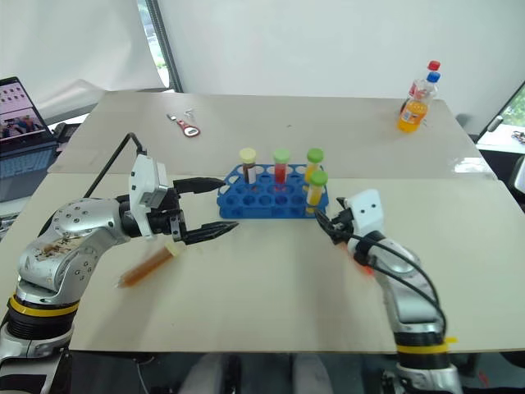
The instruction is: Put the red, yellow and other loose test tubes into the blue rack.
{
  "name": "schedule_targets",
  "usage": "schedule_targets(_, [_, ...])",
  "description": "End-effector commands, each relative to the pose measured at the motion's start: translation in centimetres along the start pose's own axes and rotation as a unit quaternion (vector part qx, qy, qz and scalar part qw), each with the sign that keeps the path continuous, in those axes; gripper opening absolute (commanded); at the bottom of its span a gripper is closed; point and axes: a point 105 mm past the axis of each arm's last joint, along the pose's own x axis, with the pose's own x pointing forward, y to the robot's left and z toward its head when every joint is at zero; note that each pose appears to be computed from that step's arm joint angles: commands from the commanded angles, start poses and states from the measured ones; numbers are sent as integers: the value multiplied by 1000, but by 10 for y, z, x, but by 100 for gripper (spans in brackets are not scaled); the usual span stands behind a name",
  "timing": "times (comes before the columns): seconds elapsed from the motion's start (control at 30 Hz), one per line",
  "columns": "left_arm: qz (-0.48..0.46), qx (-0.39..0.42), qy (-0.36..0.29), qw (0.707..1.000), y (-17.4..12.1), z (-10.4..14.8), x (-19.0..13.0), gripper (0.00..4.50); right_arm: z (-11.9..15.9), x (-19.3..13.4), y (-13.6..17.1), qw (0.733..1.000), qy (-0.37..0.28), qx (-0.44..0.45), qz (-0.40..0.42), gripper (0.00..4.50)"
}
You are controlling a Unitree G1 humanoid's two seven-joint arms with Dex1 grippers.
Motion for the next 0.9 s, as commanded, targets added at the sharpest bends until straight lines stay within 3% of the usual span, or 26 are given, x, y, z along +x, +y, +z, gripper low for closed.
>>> schedule_targets(0.03, [-14,40,10,999,0,3,-5,450,32,-22,-1,999,29,-40,21,329])
schedule_targets(0.17, [-78,83,57,992,-10,-5,-15,450,22,-39,-11,981,173,-74,35,329])
schedule_targets(0.23, [-132,104,87,982,-24,-13,-22,450,7,-47,-24,963,265,-38,19,329])
schedule_targets(0.3, [-164,113,96,975,-35,-15,-24,450,-1,-51,-29,948,317,-8,12,329])
schedule_targets(0.77, [-181,123,58,974,-51,-5,-4,450,-31,-28,-34,900,434,31,36,329])
schedule_targets(0.9, [-177,124,56,975,-51,-5,-2,450,-34,-26,-34,894,444,29,46,220])
